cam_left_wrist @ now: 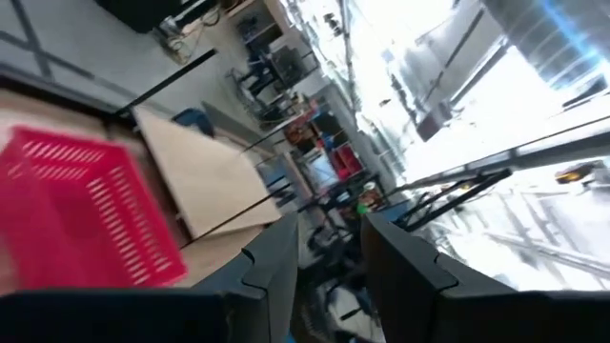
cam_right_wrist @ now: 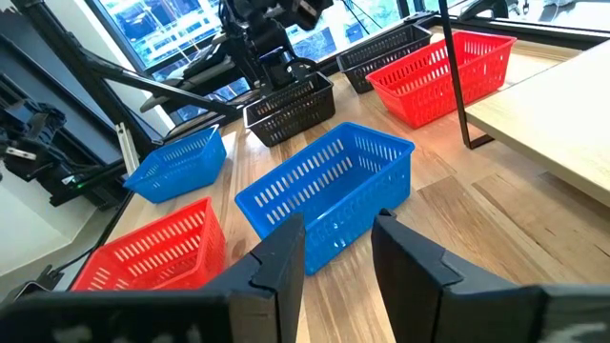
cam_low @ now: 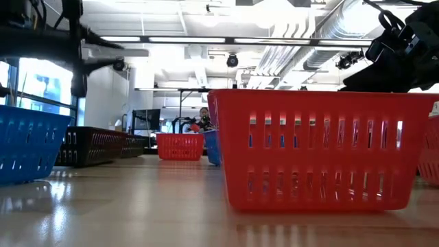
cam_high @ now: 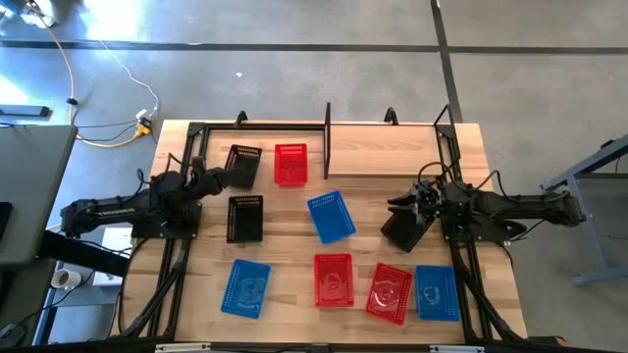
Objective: Stack baskets on shelf by color
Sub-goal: Put the top middle blue bin on the shelf
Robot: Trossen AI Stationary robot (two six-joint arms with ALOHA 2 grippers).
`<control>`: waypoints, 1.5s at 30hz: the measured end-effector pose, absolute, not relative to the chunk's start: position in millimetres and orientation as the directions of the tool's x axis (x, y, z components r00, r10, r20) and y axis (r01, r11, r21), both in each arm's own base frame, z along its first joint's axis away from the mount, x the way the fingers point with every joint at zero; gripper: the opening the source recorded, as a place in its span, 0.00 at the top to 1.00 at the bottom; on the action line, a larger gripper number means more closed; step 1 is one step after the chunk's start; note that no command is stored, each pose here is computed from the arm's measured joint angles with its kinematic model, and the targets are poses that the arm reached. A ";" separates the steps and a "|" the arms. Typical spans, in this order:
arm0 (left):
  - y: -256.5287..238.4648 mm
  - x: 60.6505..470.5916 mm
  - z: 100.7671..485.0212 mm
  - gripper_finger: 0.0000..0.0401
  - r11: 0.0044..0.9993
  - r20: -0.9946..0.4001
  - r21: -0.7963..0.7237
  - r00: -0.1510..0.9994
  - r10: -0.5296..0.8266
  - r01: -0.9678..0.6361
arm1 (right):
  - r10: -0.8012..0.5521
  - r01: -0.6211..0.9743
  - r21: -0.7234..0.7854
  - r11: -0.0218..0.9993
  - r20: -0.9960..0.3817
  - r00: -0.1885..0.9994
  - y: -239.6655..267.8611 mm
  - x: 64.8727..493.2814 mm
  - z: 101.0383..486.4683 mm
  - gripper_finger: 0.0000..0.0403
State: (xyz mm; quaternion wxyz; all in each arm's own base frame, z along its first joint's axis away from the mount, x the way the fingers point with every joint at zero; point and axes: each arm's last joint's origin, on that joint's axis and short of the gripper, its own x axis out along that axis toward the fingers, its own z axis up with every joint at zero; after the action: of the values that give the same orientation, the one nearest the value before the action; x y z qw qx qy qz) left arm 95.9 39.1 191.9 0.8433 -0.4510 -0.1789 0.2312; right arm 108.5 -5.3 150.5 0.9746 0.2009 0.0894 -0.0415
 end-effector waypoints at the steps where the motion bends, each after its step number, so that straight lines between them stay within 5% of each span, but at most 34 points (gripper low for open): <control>1: 39.2 96.2 197.0 0.73 0.488 0.098 -0.844 0.829 0.551 -0.224 | -0.045 0.117 0.384 0.916 -0.191 0.981 -5.3 108.6 150.5 0.73; 20: 54.4 156.2 273.8 0.73 0.493 -0.061 -0.819 0.900 0.432 -0.293 | -0.045 0.116 0.384 0.916 -0.191 0.981 -5.3 108.5 150.5 0.73; 34: 64.3 206.0 297.5 0.73 0.346 -0.326 -0.832 0.887 0.328 -0.434 | -0.045 0.117 0.385 0.916 -0.191 0.981 -5.3 108.6 150.5 0.73; 45: 68.7 226.4 282.0 0.73 0.551 -0.406 -0.666 0.864 0.297 -0.502 | -0.045 0.117 0.385 0.915 -0.191 0.981 -5.3 108.6 150.5 0.73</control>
State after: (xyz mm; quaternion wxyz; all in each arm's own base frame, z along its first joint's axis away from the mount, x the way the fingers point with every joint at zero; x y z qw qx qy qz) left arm 226.4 68.7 282.0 0.8718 -0.4147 0.1236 0.2294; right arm 108.6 -5.3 150.5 0.9745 0.2015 0.0895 -0.0417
